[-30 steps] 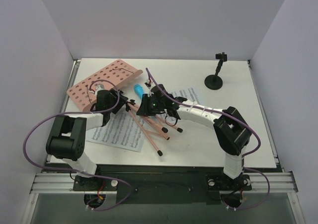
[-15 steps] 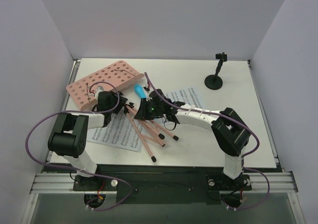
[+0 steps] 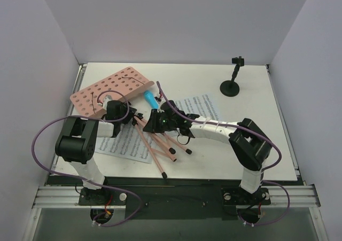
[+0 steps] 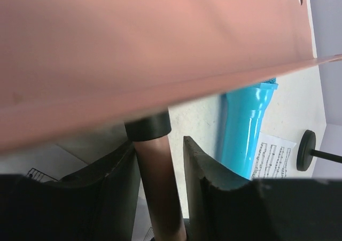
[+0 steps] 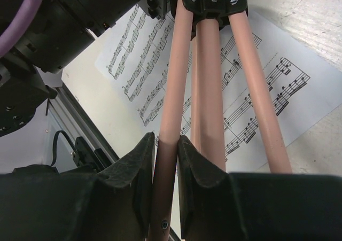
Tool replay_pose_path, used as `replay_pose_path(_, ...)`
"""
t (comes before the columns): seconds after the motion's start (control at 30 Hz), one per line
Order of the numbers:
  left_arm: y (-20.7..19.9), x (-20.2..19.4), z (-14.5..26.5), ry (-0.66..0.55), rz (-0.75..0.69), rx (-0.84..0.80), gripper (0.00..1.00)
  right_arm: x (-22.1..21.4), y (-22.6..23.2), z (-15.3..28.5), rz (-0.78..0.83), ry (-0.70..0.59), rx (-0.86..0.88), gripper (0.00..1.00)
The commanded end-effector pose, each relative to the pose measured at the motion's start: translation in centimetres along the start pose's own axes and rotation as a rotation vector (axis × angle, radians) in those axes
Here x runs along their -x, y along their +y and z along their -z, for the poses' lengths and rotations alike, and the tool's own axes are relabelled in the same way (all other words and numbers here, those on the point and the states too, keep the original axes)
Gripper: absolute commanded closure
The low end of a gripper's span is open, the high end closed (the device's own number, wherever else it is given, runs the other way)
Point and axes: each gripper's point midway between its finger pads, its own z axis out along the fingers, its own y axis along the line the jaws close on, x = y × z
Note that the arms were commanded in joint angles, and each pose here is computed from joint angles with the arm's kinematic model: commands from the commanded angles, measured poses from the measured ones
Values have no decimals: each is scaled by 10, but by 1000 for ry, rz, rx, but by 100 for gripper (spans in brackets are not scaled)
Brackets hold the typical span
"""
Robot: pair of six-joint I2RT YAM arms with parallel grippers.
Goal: Set up the instrument practice props
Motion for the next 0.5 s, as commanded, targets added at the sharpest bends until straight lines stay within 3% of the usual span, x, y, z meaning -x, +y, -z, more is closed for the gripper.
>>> replay_pose_path(0.0,-30,7,-1,-18,1,-124,67,37,129,54,135,-120,427,100)
replay_pose_path(0.03,-33,8,-1,-19,-1,-139,74,36,127,54,136,-118,423,100)
replay_pose_path(0.07,-35,7,-1,-13,-4,-147,91,35,128,55,144,-120,422,100)
replay_pose_path(0.1,-39,9,0,-19,-3,-167,98,33,124,53,143,-113,408,100)
replay_pose_path(0.23,-60,15,8,-29,-38,-244,100,21,104,51,183,-90,342,100)
replay_pose_path(0.37,-100,29,29,-64,-177,-375,100,3,75,51,264,-55,230,100)
replay_pose_path(0.47,-143,43,60,-118,-283,-488,100,-5,59,55,313,-38,183,87)
